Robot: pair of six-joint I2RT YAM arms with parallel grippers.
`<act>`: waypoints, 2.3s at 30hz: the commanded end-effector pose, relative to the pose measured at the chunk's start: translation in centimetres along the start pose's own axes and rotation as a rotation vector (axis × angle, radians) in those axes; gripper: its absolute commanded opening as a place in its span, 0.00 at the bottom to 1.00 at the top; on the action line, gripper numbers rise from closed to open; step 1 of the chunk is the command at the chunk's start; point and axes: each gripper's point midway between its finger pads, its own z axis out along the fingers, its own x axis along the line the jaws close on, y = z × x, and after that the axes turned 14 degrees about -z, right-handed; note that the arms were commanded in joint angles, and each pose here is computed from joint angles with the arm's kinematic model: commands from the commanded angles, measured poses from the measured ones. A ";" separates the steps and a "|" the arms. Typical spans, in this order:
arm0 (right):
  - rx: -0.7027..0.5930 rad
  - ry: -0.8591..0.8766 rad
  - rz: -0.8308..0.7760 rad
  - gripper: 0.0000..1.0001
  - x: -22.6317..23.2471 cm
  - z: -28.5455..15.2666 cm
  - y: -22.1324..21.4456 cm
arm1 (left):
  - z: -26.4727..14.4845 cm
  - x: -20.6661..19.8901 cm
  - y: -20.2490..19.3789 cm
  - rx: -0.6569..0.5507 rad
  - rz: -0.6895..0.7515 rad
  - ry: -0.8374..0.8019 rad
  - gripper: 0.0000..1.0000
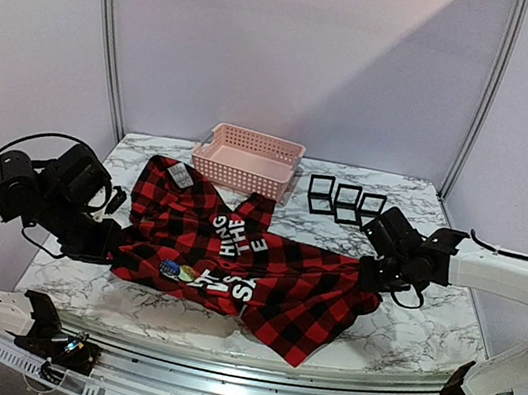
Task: Remove the brooch from the garment
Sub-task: Smooth out the flattened clothing at the center of the board.
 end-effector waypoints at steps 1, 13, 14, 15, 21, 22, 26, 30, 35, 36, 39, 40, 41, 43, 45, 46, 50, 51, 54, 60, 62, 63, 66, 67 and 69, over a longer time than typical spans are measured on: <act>0.015 -0.092 -0.007 0.00 -2.0 0.0 0.2 | -0.3 3.1 -2.0 0.103 0.036 0.135 0.00; -0.022 -0.168 0.005 0.04 -2.9 1.1 2.9 | -0.7 6.5 -2.2 0.120 0.114 0.317 0.05; -0.020 -0.161 0.003 0.09 -2.7 1.3 3.1 | -0.5 6.3 -2.4 0.135 0.113 0.306 0.13; -0.023 -0.146 0.003 0.16 -2.4 1.2 3.4 | -0.4 6.1 -2.6 0.144 0.113 0.292 0.26; -0.060 -0.013 0.016 0.67 -0.8 -1.1 4.4 | -2.7 3.8 -0.4 0.048 0.113 0.219 0.83; -0.070 0.016 0.020 0.73 -0.5 -1.6 4.6 | -3.5 3.1 0.6 0.001 0.110 0.204 0.89; -0.101 0.163 0.062 0.85 0.9 -4.2 4.6 | -2.9 0.1 3.6 -0.117 0.080 0.106 0.99; -0.046 0.298 0.139 0.85 2.6 -4.9 2.5 | 0.8 -4.7 5.7 -0.163 0.022 -0.092 1.00; 0.040 0.355 0.176 0.83 4.1 -5.1 -1.8 | 4.7 -7.4 9.3 -0.248 0.044 -0.088 1.00; 0.064 0.353 0.182 0.82 4.3 -4.9 -2.8 | 5.1 -7.1 10.2 -0.273 0.060 -0.037 1.00; 0.138 0.348 0.203 0.80 5.1 -4.2 -5.7 | 6.5 -6.5 12.5 -0.342 0.098 0.074 0.99; 0.161 0.337 0.220 0.80 5.0 -3.8 -6.6 | 6.9 -6.6 13.1 -0.351 0.107 0.092 1.00; 0.181 0.332 0.235 0.79 5.2 -3.5 -7.3 | 7.3 -7.1 13.7 -0.356 0.118 0.089 0.99; 0.218 0.313 0.248 0.79 5.2 -3.1 -8.4 | 8.5 -7.6 14.4 -0.349 0.138 0.107 1.00; 0.258 0.290 0.249 0.77 5.3 -2.9 -9.3 | 10.1 -7.7 14.7 -0.328 0.160 0.140 1.00; 0.273 0.279 0.244 0.76 5.3 -2.8 -9.7 | 10.8 -7.7 14.8 -0.318 0.169 0.153 1.00; 0.327 0.251 0.244 0.73 5.6 -2.2 -11.2 | 13.0 -7.4 15.2 -0.307 0.196 0.188 0.99; 0.324 0.256 0.247 0.72 5.8 -2.0 -11.2 | 13.3 -7.3 15.4 -0.310 0.198 0.199 0.99; 0.332 0.303 0.257 0.71 6.9 -1.9 -11.1 | 14.0 -6.6 16.1 -0.304 0.156 0.182 1.00; 0.373 0.253 0.248 0.64 7.0 -0.6 -11.8 | 15.5 -5.9 16.5 -0.284 0.155 0.189 1.00; 0.380 0.215 0.232 0.63 6.8 -0.3 -11.9 | 16.5 -5.5 16.2 -0.256 0.172 0.213 1.00; 0.380 0.187 0.221 0.62 6.6 -0.1 -12.0 | 16.9 -5.1 16.0 -0.245 0.178 0.227 1.00; 0.380 0.154 0.196 0.61 6.6 0.1 -11.9 | 17.5 -4.1 15.9 -0.242 0.186 0.274 1.00; 0.384 0.147 0.191 0.60 6.7 0.3 -11.9 | 17.6 -4.0 15.9 -0.245 0.187 0.277 1.00; 0.386 0.144 0.185 0.60 6.9 0.5 -11.9 | 17.9 -3.9 15.9 -0.254 0.186 0.271 0.99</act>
